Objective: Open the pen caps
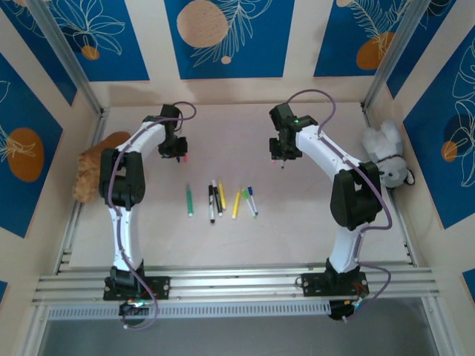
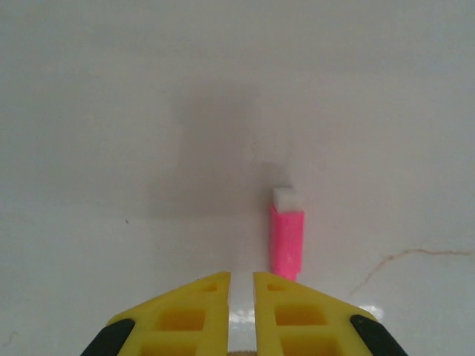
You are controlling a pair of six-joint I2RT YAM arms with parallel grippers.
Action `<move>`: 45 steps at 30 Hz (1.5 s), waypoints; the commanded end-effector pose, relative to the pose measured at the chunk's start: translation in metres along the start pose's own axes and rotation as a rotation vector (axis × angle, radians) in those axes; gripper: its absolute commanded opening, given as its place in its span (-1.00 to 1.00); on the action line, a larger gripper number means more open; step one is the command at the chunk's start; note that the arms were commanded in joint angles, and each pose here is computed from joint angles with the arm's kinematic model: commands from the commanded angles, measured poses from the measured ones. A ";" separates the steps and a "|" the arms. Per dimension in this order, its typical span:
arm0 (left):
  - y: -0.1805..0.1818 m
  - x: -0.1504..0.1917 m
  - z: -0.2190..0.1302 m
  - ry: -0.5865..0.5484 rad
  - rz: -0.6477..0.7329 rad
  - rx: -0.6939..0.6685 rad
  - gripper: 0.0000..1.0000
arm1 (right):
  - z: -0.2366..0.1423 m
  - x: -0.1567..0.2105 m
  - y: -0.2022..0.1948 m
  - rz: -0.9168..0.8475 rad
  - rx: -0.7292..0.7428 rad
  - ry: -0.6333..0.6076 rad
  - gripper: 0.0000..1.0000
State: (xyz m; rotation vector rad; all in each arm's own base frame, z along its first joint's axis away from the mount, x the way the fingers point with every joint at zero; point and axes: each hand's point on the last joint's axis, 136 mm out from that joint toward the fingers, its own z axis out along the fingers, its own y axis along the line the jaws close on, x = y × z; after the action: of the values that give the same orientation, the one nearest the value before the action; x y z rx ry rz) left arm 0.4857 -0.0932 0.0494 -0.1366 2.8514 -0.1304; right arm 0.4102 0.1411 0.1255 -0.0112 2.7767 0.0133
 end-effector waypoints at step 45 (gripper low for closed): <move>-0.043 -0.022 -0.102 -0.306 -0.045 0.221 0.99 | -0.047 0.080 0.058 -0.143 -0.065 0.002 -0.36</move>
State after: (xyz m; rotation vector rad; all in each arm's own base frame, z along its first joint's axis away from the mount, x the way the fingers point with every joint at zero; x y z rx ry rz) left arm 0.4741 -0.0988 0.0862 -0.1984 2.7134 -0.2032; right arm 0.3395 0.1941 0.1413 -0.2104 2.7473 0.0623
